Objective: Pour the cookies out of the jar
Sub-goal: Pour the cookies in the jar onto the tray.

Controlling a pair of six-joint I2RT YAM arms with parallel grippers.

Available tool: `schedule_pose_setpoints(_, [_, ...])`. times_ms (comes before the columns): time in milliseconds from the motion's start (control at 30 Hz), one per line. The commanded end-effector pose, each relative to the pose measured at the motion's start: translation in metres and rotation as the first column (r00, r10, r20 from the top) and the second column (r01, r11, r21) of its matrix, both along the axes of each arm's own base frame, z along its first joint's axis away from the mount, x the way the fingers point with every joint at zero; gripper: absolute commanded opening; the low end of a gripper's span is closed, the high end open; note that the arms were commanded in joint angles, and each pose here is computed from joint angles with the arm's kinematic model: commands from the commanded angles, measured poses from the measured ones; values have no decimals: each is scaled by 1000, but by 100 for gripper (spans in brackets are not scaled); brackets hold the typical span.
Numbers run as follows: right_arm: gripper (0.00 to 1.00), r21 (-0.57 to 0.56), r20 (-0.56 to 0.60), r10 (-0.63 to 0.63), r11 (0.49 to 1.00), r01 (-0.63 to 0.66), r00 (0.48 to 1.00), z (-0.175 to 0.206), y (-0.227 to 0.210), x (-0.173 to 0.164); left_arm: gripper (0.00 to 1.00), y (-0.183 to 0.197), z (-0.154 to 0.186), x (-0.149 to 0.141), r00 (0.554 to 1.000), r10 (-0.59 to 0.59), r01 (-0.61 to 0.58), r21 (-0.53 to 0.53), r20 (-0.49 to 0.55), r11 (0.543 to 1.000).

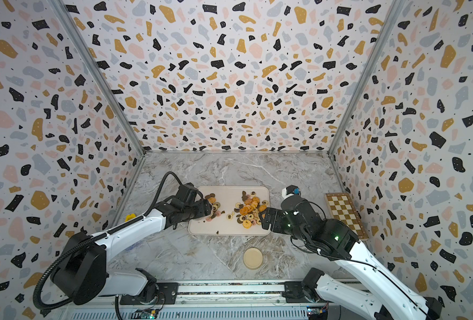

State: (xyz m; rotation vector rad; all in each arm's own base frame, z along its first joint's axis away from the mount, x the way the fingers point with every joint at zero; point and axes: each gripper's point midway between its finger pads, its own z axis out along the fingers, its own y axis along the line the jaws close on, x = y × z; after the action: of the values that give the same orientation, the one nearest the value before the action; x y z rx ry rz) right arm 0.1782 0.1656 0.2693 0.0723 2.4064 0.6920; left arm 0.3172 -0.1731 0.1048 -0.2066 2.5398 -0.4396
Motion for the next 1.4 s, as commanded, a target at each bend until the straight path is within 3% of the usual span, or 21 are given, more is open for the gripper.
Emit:
schedule_pose_setpoints(0, [92,0,24,-17,1000,17,1000,8,-6,1,0,-6,26,20,996,-4,6,-15,87,1000])
schedule_pose_setpoints(200, [92,-3,16,-12,1000,12,1000,3,-4,1,0,1,-3,-3,999,39,-37,-73,36,997])
schedule_pose_setpoints(533, [92,1,25,-17,1000,17,1000,8,-5,1,0,-6,27,13,996,9,-3,-63,89,998])
schedule_pose_setpoints(767, [92,7,15,-14,1000,14,1000,2,-4,0,0,-4,3,-4,998,30,-24,-116,48,993])
schedule_pose_setpoints(1000, [92,10,14,-14,1000,14,1000,4,-4,0,0,-10,43,21,993,0,9,-80,115,997])
schedule_pose_setpoints(1233, [92,14,10,-13,1000,13,1000,0,-3,0,0,0,-2,-6,999,45,-43,-108,16,993])
schedule_pose_setpoints(1367, [92,12,8,-9,1000,8,1000,1,-1,1,0,-4,14,1,998,37,-31,-115,47,993])
